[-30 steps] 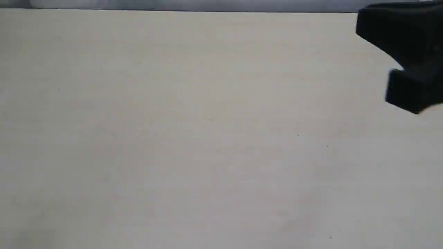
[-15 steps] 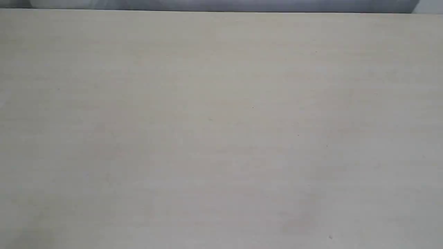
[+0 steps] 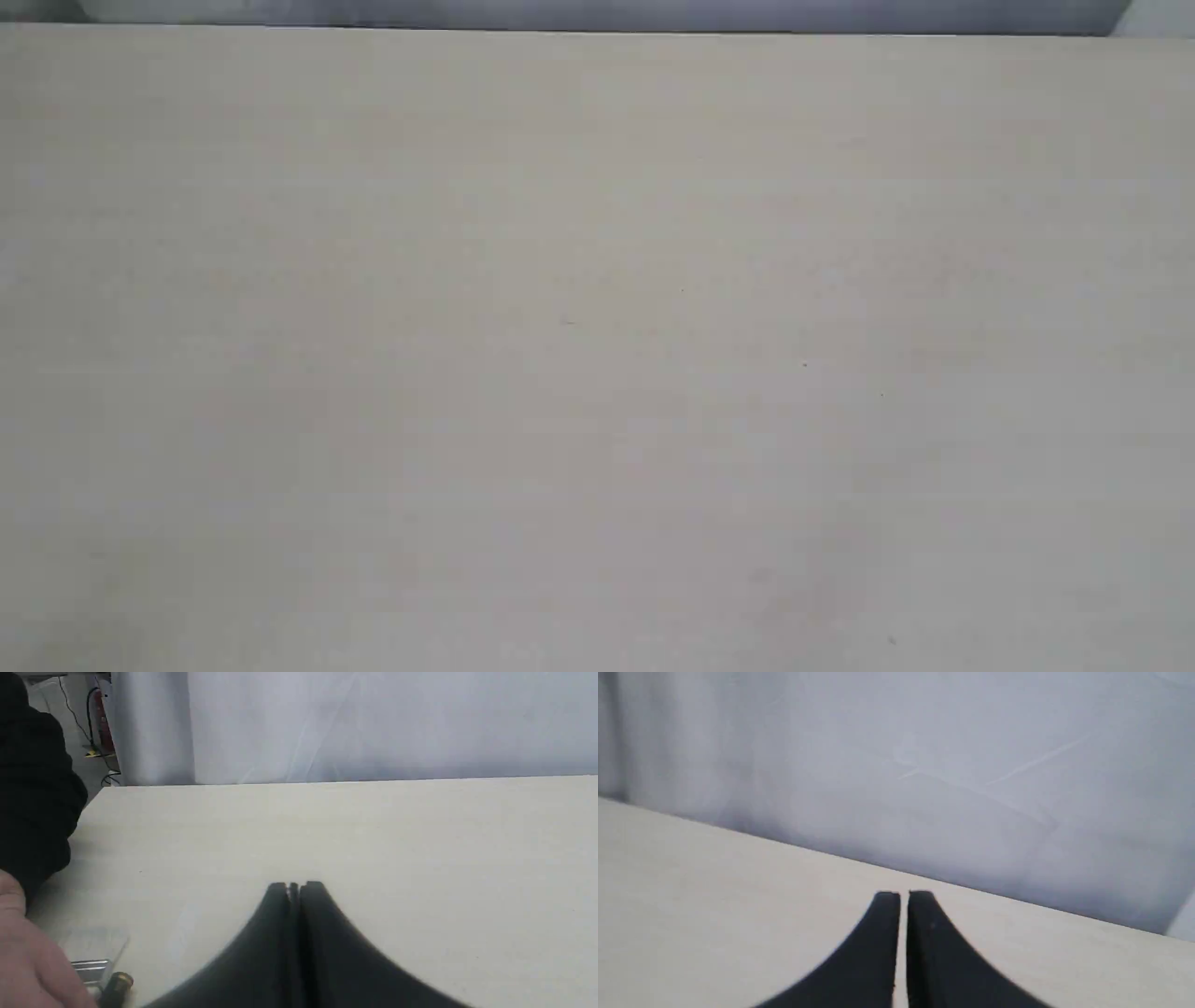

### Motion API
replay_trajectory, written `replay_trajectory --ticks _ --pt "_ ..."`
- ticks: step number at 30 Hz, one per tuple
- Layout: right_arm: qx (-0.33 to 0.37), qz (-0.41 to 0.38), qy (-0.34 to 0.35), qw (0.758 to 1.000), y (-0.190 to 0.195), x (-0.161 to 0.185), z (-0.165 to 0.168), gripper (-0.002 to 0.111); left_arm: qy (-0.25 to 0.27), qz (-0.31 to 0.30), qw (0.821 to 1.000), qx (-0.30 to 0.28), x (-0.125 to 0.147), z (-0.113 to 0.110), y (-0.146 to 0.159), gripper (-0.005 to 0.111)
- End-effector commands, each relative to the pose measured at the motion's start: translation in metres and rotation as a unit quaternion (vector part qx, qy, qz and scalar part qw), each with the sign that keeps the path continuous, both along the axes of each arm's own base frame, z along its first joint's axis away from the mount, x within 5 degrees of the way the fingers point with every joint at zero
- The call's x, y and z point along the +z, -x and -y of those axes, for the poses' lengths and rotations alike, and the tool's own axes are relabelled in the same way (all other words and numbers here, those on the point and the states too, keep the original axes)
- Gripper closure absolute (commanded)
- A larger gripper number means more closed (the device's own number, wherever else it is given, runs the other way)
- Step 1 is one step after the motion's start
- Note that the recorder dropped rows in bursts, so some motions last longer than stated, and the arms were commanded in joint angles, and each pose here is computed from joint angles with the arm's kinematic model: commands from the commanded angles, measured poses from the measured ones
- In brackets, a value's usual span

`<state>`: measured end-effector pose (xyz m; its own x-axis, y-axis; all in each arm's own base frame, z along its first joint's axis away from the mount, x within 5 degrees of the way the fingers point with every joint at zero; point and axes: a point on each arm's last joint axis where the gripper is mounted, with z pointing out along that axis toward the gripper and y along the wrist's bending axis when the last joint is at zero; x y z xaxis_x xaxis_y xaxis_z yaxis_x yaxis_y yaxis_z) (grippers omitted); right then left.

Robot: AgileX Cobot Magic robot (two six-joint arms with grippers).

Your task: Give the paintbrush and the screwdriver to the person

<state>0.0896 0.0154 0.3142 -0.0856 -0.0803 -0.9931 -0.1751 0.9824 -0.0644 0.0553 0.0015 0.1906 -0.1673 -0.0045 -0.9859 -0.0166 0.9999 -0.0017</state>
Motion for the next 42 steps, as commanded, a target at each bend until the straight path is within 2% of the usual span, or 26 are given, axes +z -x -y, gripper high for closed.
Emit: replay_trajectory --ticks 1,5,8,20,23,29,36,42 --pt "-0.043 0.05 -0.002 0.998 0.001 -0.011 0.008 0.104 0.002 0.003 1.0 -0.003 0.0 0.0 0.0 0.107" --pt "-0.104 0.064 0.001 0.992 0.005 -0.035 0.019 0.104 0.002 0.003 1.0 -0.003 0.0 0.0 0.0 0.107" --pt "-0.125 0.067 0.002 0.99 0.009 -0.05 0.022 0.104 0.002 0.003 1.0 -0.003 0.0 0.0 0.0 0.107" --pt "-0.146 0.024 -0.046 0.988 0.023 -0.11 0.023 0.104 0.002 0.003 1.0 -0.003 0.0 0.0 0.0 0.107" --pt "-0.15 0.02 -0.049 0.987 0.025 -0.111 0.024 0.104 0.003 0.002 1.0 -0.003 0.0 0.0 0.0 0.107" --pt "-0.165 -0.04 -0.057 0.984 0.026 -0.122 0.026 0.104 0.003 0.003 1.0 -0.003 0.0 0.0 0.0 0.107" --pt "-0.095 -0.066 -0.052 0.992 0.027 -0.126 0.017 0.104 0.002 0.003 1.0 -0.003 0.0 0.0 0.0 0.107" --pt "-0.137 -0.078 -0.053 0.986 0.029 -0.129 0.023 0.104 0.002 0.003 1.0 -0.003 0.0 0.0 0.0 0.107"
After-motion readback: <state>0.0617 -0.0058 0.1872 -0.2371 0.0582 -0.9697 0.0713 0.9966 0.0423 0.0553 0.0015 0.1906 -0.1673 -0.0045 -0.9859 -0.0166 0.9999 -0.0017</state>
